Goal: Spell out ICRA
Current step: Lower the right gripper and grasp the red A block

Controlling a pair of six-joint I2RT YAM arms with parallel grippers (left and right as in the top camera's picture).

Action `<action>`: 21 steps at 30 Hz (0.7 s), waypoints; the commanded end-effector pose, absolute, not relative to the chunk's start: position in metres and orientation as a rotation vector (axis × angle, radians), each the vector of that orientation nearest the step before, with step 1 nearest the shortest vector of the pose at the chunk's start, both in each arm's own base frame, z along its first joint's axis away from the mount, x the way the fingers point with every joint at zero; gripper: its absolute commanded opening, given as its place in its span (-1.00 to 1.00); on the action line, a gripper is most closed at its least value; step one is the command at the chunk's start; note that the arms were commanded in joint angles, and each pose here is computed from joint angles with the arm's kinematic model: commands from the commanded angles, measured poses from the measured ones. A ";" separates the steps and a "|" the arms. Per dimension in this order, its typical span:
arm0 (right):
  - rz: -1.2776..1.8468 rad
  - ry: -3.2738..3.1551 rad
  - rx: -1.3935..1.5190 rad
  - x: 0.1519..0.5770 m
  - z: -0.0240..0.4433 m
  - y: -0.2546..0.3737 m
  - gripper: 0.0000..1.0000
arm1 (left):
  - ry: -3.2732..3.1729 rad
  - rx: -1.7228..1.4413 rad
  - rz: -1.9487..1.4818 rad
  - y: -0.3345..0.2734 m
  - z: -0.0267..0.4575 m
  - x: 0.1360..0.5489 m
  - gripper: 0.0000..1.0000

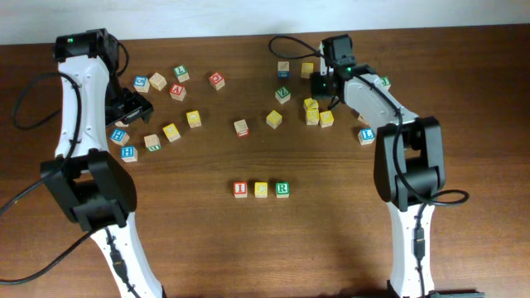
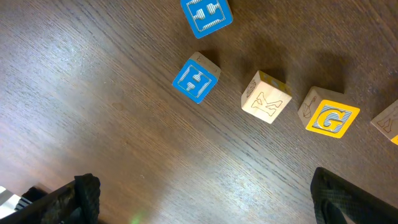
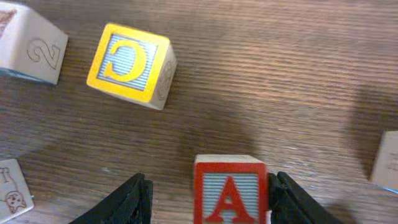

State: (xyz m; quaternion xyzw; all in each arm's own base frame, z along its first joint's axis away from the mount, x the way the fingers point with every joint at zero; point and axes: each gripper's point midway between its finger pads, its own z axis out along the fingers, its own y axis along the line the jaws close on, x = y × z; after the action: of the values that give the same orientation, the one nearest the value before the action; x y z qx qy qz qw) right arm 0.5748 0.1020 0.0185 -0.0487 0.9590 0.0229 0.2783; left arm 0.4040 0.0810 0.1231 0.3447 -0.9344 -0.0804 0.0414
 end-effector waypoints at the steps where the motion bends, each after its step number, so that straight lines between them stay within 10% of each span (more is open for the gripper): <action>1: 0.036 2.615 -0.155 0.570 -0.009 0.102 -0.09 | -2.882 1.060 -0.262 0.086 0.130 0.405 0.98; 13: 0.043 2.566 -0.150 0.574 0.024 0.102 -0.47 | -2.882 1.059 -0.262 0.086 0.130 0.405 0.98; 21: 0.047 2.544 -0.148 0.557 0.089 0.099 -0.33 | -2.882 1.059 -0.262 0.086 0.130 0.405 0.98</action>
State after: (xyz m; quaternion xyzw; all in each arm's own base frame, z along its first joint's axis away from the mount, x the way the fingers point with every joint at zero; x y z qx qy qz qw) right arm 0.5598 0.0972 0.0366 -0.0583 0.9640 0.0112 0.2594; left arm 0.4040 0.0810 0.1231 0.3446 -0.9344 -0.0806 0.0414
